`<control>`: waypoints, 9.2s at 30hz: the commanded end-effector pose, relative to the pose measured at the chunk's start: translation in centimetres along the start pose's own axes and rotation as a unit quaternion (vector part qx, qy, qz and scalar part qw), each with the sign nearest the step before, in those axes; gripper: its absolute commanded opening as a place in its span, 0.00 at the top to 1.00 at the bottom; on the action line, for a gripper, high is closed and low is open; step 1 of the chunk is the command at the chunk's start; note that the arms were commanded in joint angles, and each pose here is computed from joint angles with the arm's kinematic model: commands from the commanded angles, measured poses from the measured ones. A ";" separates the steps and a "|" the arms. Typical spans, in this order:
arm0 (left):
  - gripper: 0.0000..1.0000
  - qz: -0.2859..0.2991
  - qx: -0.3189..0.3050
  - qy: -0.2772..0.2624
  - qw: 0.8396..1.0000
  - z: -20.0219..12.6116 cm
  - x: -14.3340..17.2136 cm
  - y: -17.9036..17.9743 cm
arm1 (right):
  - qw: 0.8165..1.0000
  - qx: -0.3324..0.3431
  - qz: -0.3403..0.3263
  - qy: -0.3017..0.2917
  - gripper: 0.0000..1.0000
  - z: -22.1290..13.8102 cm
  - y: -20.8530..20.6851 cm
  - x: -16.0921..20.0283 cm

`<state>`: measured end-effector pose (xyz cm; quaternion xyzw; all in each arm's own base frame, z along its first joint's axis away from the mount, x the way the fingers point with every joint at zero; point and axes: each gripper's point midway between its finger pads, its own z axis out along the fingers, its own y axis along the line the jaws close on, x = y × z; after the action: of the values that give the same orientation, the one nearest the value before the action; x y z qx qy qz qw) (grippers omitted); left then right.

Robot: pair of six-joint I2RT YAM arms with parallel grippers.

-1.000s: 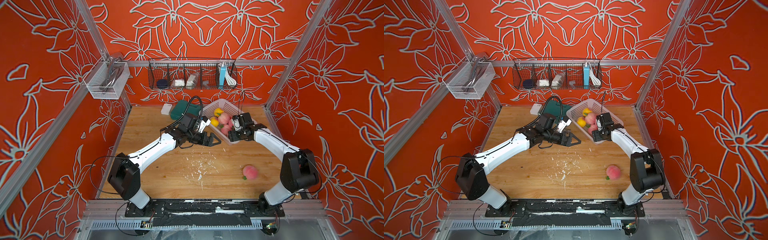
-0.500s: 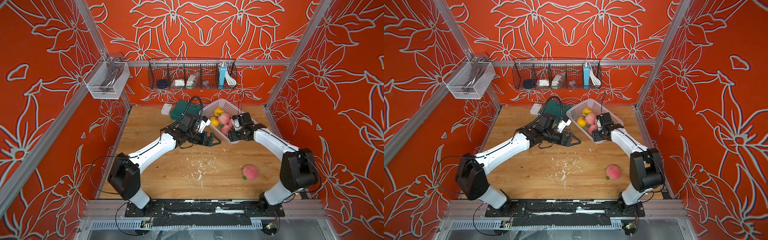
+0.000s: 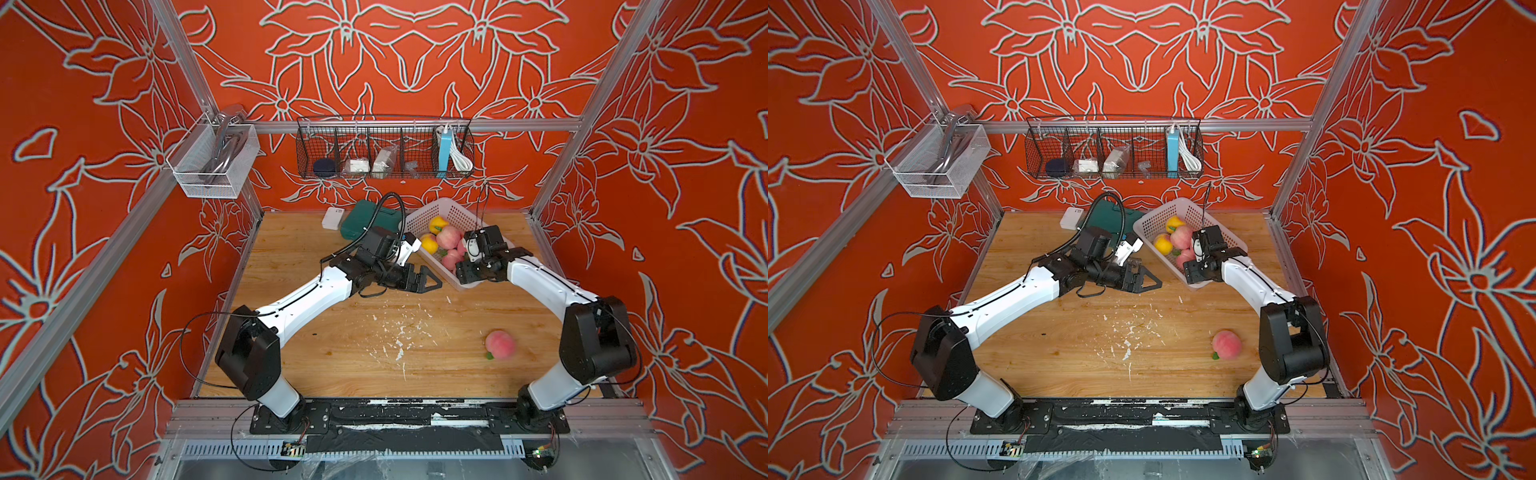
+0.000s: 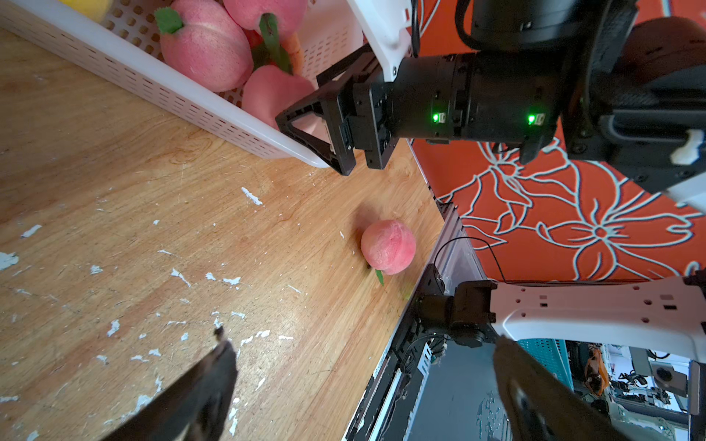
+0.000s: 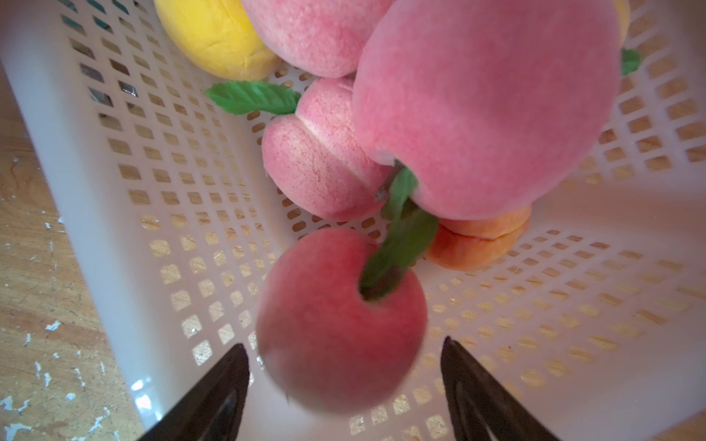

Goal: Put the peaches into the basket
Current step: Place the peach in the basket, then pick up the peach from the center of the board, then place the peach in the basket.

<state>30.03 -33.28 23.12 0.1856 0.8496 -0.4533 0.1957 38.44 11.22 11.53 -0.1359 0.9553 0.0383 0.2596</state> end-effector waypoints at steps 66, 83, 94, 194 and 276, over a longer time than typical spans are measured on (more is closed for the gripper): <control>0.01 0.017 0.002 -0.008 1.000 -2.3 5.7 -0.3 | 0.989 -0.031 0.137 0.042 0.15 -10.0 1.2 11.2; 0.01 0.024 0.063 -0.033 0.997 -2.3 7.0 -2.1 | 0.962 0.047 0.262 0.054 0.01 -11.2 -1.1 17.4; 0.01 0.024 0.096 -0.034 0.995 -2.9 7.2 -3.5 | 0.946 0.066 0.297 0.114 0.01 -8.5 -1.1 21.6; 0.01 0.011 0.040 -0.026 0.999 -1.3 1.9 -1.8 | 0.982 0.056 0.153 -0.099 0.35 -5.4 -9.7 -5.4; 0.01 -0.008 0.044 -0.046 0.998 3.1 -2.1 0.4 | 0.983 0.029 0.167 -0.074 0.15 -0.6 -11.2 -5.4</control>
<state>32.16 -35.82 22.24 0.1638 0.8250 -0.4942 0.2199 45.32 1.62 13.20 0.0354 0.9497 0.0564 0.3059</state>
